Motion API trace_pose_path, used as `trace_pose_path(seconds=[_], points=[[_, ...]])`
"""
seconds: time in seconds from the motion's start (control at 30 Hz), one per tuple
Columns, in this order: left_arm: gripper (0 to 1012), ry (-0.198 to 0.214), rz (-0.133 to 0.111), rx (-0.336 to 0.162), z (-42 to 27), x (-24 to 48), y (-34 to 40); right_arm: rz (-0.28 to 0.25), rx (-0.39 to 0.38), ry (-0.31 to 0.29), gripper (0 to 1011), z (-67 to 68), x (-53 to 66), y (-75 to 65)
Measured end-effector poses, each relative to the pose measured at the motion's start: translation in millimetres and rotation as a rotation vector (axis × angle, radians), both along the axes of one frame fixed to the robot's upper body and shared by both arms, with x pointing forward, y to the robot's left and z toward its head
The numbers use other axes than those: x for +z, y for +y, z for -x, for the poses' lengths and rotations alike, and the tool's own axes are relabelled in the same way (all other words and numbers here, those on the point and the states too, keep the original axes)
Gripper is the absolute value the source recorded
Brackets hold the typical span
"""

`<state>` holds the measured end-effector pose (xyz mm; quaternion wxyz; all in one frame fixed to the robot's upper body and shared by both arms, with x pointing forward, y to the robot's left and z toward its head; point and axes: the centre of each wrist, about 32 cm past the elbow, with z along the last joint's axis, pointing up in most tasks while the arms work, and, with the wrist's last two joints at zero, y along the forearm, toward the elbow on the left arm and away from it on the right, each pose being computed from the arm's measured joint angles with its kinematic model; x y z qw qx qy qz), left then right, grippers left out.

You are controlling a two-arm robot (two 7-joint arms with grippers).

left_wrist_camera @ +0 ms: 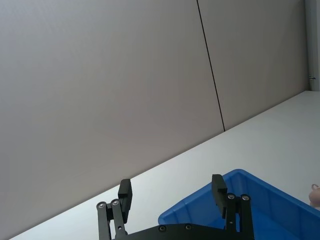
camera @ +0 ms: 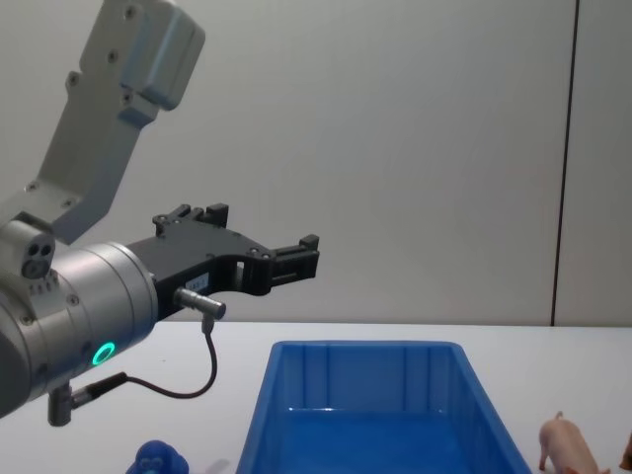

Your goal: Pick up the two dolls from the table and place them into the box.

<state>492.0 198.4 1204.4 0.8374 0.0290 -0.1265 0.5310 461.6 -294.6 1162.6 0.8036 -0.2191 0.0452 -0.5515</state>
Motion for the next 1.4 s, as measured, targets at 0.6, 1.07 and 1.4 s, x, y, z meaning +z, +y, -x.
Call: trace_pose_path(seconds=[0.6,1.07,1.4], points=[[1002,0.000,0.000,0.000,0.0,0.0,0.0,0.000,-0.023,0.020,449,-5.7,-3.4,6.9],[1002,0.000,0.000,0.000,0.0,0.0,0.0,-0.061,-0.006,-0.124,449,-2.8,15.1,15.0],[1002,0.000,0.000,0.000,0.0,0.0,0.0,-0.128,0.087,-0.199,449,1.9,37.8,33.4]])
